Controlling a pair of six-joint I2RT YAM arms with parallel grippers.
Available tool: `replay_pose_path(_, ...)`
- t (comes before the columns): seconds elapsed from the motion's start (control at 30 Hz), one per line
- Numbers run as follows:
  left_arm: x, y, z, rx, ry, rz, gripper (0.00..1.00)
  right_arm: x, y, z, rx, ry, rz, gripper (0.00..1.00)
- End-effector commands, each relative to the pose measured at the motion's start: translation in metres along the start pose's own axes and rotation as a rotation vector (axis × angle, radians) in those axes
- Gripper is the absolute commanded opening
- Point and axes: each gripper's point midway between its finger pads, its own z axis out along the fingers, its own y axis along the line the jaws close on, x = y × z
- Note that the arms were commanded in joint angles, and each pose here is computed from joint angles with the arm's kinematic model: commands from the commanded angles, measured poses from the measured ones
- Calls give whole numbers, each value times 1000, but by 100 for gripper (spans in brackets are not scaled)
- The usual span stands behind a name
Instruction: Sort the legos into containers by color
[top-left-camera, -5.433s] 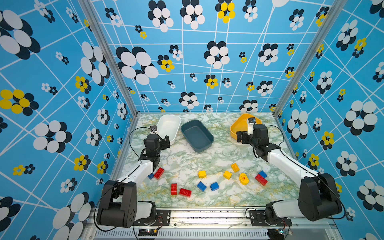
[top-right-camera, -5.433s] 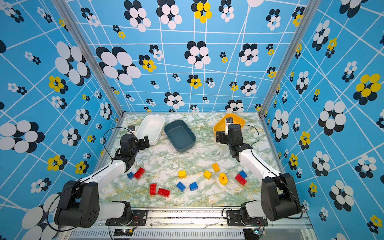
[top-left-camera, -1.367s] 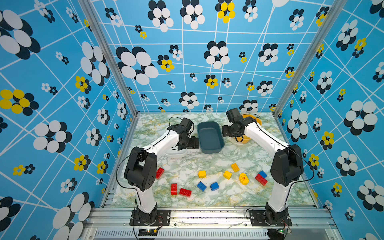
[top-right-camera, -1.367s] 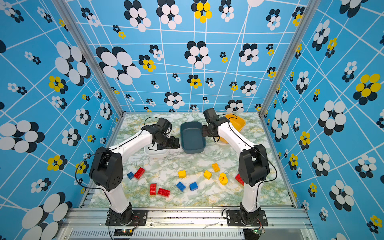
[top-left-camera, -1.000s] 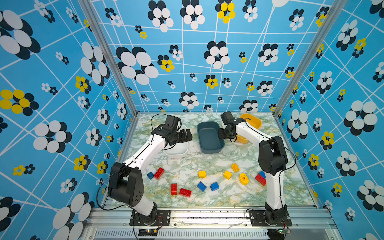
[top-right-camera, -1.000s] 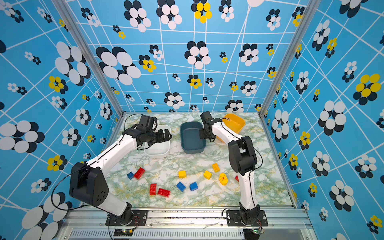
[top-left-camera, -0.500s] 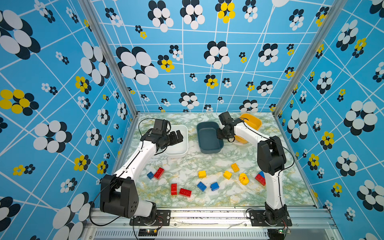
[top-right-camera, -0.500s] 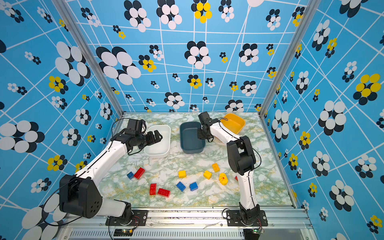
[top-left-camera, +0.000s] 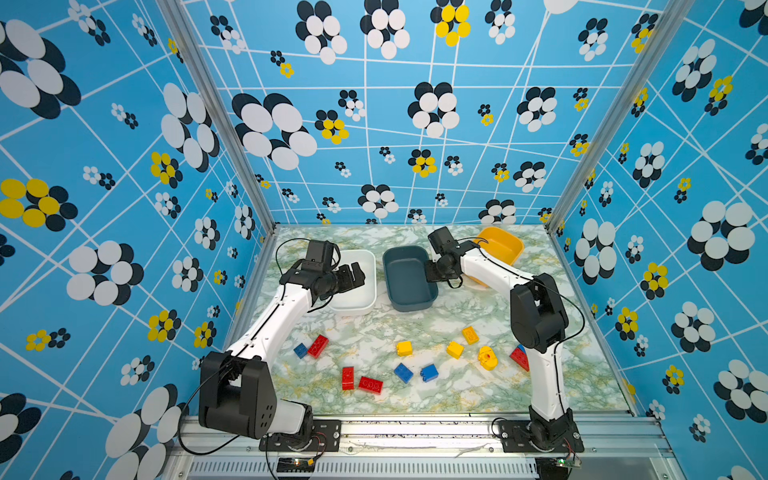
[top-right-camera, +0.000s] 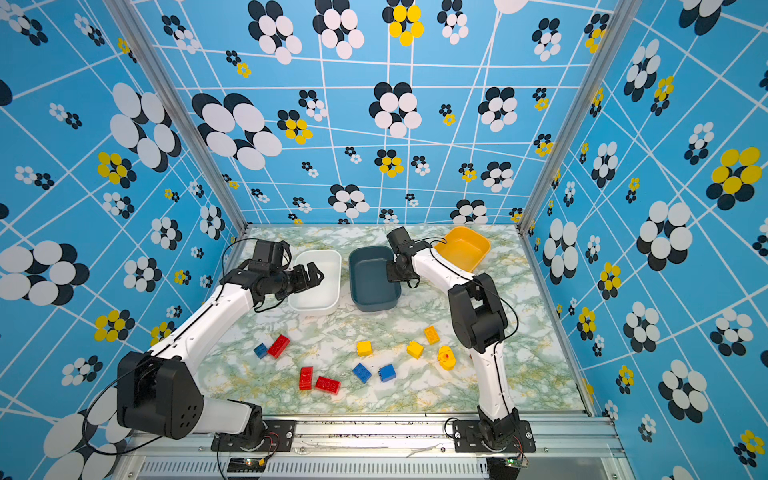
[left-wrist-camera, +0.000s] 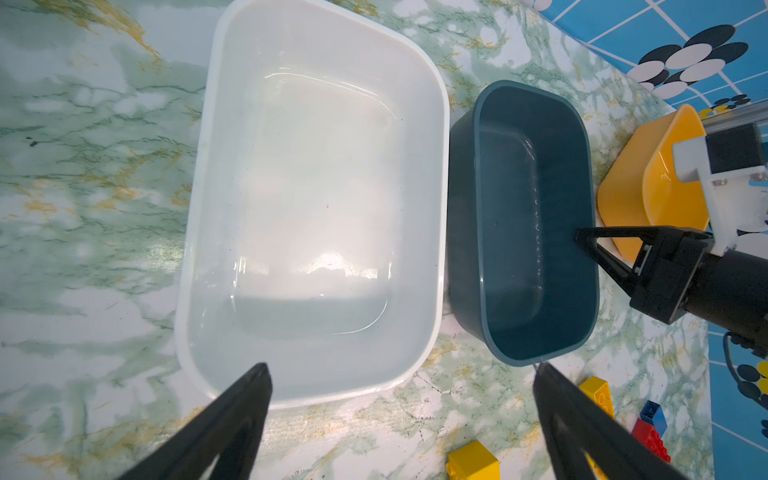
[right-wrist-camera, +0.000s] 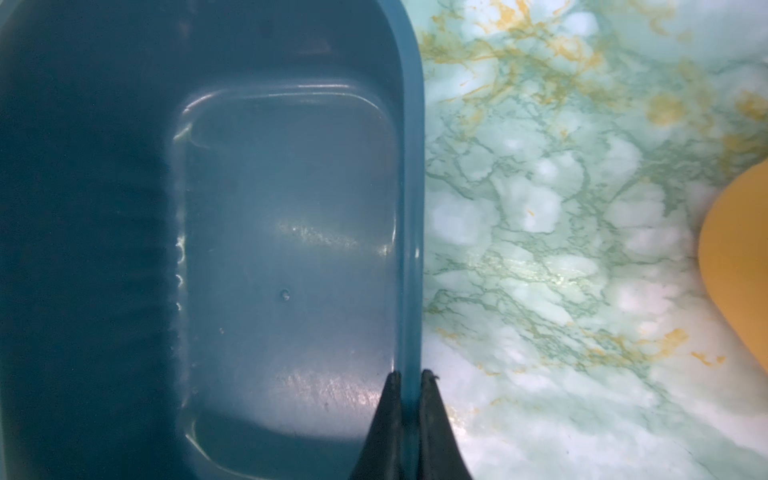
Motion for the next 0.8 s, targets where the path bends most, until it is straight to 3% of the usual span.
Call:
replay_pose_path(0.0, 0, 3, -8, 3, -15, 19, 99, 10, 7, -4, -3, 22, -3, 3)
replay_pose_path(0.47, -1, 11, -13, -9, -29, 9, 99, 8, 26, -7, 3, 34, 68, 2)
replay_pose_path(0.77, -4, 13, -16, -11, -34, 5, 99, 23, 27, 10, 1, 90, 137, 3)
